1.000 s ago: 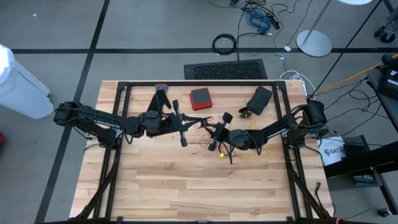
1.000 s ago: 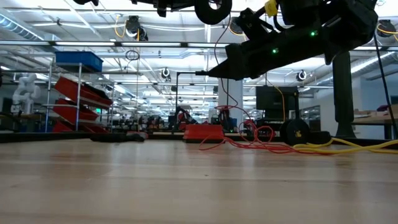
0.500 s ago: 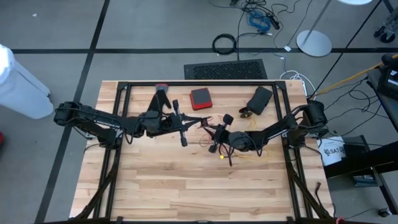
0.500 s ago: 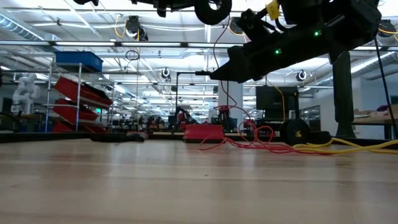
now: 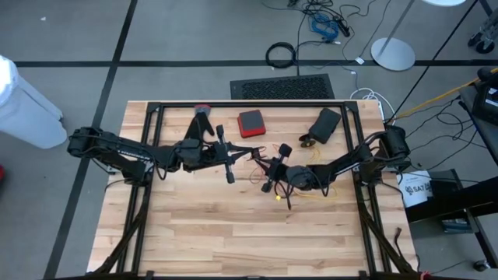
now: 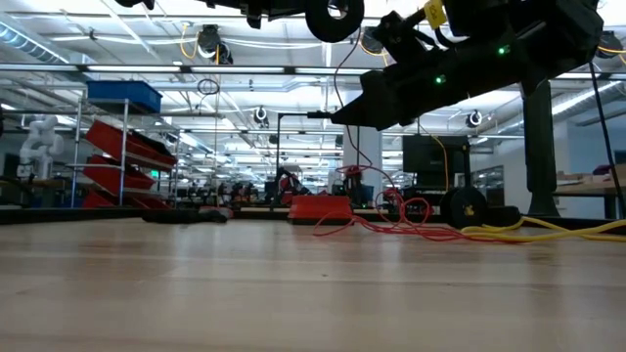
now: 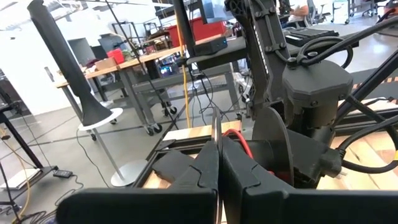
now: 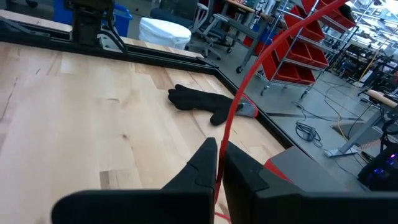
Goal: Coil cords
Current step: Coil the red wire onto the spool
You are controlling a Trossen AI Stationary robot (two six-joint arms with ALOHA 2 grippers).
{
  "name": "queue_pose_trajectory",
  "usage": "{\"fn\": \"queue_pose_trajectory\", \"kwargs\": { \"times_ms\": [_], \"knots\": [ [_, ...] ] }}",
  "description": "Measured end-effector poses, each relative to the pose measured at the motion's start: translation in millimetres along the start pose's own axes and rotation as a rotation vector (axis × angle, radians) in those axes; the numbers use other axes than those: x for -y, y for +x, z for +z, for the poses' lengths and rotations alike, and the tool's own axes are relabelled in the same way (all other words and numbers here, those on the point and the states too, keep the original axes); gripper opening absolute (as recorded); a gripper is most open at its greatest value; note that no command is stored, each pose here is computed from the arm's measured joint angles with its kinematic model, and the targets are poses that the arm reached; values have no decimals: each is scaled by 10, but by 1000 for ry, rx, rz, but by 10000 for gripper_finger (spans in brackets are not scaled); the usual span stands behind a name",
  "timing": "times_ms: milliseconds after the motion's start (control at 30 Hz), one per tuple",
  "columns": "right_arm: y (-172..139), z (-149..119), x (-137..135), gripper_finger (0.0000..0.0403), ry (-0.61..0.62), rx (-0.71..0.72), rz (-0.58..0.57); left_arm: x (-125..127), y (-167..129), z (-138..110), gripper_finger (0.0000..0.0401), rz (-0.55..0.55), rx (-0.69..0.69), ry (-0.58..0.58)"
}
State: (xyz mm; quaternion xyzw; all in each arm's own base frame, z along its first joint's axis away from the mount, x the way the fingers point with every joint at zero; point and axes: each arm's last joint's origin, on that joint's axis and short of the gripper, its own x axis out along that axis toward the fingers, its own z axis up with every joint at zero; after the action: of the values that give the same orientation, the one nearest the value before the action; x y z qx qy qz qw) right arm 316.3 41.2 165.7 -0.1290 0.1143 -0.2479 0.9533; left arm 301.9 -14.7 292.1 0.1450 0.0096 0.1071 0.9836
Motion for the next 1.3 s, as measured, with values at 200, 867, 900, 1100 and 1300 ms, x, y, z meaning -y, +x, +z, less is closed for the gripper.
{"fn": "queue_pose_trajectory", "kwargs": {
  "times_ms": [200,867,900,1100,1300],
  "knots": [
    [-20,-11,-26,9,-13,-10,11,-11,3,-4,0,4,-1,0],
    [103,340,-59,1,54,54,2,-39,90,-103,0,70,-29,3],
    [128,387,-61,1,51,49,1,-37,111,-133,0,71,-37,6],
    [196,569,-86,0,29,27,4,-43,190,-271,0,108,-98,61],
    [153,574,-140,0,29,26,20,-50,184,-313,0,149,-162,182]
  ]
}}
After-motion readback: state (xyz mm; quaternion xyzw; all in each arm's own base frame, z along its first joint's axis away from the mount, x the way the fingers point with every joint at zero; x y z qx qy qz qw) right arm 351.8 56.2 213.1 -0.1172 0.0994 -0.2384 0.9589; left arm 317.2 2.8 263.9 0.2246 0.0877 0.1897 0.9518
